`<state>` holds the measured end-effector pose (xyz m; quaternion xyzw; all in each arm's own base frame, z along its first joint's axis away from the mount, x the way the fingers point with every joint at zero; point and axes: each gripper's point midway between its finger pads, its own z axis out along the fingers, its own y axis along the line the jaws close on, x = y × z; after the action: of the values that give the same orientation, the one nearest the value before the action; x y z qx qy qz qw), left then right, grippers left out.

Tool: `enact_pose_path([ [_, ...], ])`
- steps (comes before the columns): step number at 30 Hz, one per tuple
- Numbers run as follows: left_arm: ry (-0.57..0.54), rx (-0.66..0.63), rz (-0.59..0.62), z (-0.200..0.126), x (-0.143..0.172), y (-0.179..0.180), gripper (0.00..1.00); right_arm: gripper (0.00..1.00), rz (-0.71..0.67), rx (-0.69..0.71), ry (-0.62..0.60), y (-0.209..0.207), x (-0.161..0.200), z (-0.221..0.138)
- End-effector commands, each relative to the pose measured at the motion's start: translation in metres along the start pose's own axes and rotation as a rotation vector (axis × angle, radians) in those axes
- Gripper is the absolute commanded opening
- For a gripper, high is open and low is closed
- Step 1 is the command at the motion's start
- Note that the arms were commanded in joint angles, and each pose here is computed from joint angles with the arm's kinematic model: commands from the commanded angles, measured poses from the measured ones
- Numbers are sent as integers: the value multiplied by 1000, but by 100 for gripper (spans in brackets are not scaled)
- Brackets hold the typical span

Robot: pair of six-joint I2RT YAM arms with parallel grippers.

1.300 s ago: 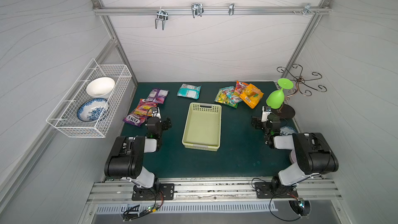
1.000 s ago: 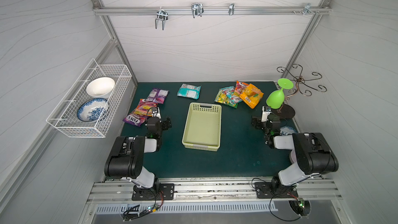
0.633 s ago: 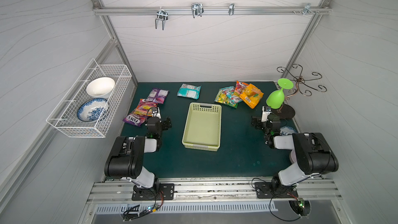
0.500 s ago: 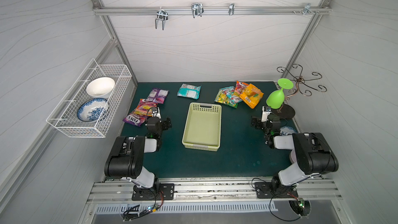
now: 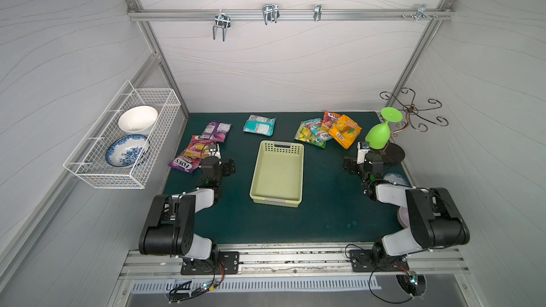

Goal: Put the candies in the basket
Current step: Adjust the basket at the center of the board.

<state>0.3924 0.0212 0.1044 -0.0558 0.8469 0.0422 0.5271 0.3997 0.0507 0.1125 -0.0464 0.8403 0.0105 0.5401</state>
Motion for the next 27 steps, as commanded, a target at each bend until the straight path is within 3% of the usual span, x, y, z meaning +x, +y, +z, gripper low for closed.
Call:
enact_pose_path([
  [1, 45, -48, 32, -10, -25, 5, 99, 99, -32, -12, -8, 10, -18, -18],
  [10, 294, -118, -46, -36, -47, 15, 98, 99, 0, -141, -50, 43, -45, -75],
  [18, 298, -26, -54, -45, -55, 6, 98, 99, 41, -225, -39, 52, -51, -119],
  [22, 300, 86, -94, -50, -55, -1, 99, 99, 122, -173, 5, 43, -55, -124],
  [24, 302, 141, -93, -56, -56, -7, 99, 99, 216, -80, 57, 28, -51, -122],
  [27, 298, 210, -97, -62, -57, -18, 99, 99, 222, -88, 106, 30, -53, -114],
])
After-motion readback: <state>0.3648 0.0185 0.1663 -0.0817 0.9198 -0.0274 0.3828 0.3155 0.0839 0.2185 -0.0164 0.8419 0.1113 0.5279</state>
